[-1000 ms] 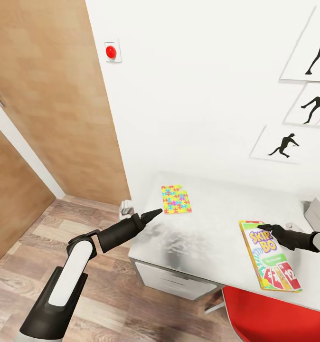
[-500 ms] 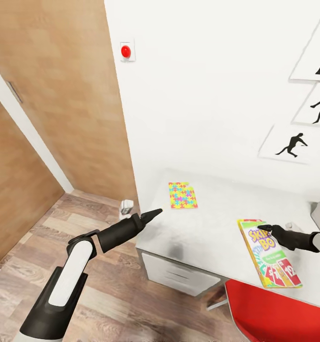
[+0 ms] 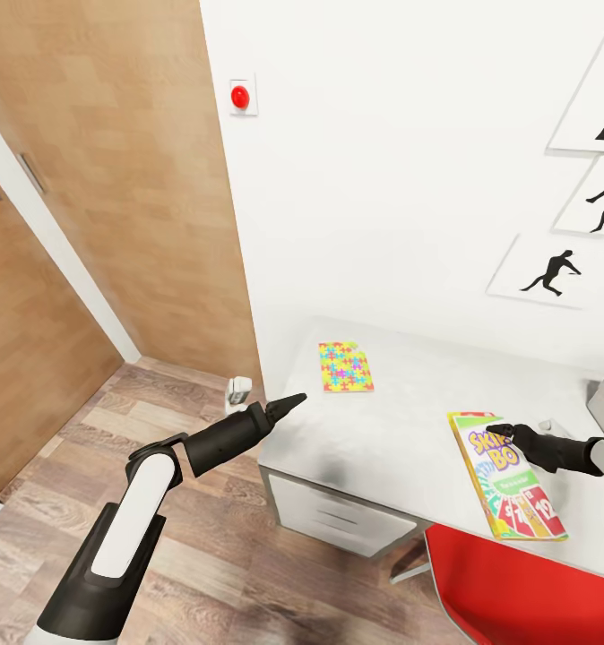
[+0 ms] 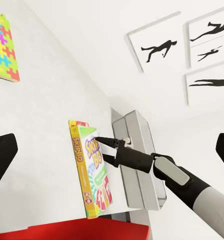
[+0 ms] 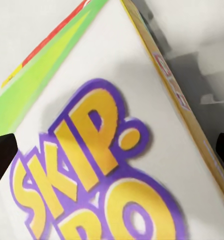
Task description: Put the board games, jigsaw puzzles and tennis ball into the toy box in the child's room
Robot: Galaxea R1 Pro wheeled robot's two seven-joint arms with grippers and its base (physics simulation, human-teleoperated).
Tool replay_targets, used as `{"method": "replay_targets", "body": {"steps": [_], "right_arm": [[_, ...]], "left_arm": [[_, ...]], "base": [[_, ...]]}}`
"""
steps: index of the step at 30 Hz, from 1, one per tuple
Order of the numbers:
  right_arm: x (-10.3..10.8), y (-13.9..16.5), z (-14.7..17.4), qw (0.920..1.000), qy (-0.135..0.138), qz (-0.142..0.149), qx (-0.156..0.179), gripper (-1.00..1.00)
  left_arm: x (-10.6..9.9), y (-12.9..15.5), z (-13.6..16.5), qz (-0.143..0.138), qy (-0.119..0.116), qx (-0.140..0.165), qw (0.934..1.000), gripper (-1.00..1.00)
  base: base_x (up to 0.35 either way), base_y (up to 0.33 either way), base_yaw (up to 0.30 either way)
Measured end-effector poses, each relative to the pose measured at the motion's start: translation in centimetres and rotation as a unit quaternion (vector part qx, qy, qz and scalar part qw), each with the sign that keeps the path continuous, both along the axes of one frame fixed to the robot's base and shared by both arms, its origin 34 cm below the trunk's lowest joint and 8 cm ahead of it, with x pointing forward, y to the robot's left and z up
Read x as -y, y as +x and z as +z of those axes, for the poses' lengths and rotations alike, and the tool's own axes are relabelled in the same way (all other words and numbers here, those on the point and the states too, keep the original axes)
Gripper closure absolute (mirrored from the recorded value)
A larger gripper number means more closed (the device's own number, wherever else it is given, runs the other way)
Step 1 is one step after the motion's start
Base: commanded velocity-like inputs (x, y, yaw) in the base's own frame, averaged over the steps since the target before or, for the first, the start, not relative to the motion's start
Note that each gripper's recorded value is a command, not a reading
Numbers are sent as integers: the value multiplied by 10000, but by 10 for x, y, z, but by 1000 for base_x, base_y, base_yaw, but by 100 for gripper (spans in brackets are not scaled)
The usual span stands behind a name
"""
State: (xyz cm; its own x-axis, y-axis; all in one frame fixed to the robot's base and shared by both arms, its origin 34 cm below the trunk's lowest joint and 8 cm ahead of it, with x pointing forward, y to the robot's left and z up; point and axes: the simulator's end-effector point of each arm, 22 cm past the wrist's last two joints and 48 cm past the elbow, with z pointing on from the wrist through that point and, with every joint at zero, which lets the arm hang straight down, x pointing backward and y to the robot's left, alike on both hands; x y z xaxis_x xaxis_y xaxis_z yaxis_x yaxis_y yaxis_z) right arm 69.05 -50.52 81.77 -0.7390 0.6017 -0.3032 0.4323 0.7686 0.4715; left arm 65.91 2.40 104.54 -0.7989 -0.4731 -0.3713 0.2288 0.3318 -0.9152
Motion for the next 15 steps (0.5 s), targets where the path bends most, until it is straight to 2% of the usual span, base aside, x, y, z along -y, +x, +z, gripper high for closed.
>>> {"method": "replay_targets", "body": {"steps": [8, 15], "right_arm": [[0, 0, 0, 10000, 0, 3, -7, -100], [0, 0, 1, 10000, -5, 8, -6, -100]], "left_arm": [[0, 0, 0, 1, 2, -5, 10000, -100], [0, 0, 0, 5, 6, 0, 10000, -100]], "base": [[-2, 0, 6], [-1, 0, 138]]}}
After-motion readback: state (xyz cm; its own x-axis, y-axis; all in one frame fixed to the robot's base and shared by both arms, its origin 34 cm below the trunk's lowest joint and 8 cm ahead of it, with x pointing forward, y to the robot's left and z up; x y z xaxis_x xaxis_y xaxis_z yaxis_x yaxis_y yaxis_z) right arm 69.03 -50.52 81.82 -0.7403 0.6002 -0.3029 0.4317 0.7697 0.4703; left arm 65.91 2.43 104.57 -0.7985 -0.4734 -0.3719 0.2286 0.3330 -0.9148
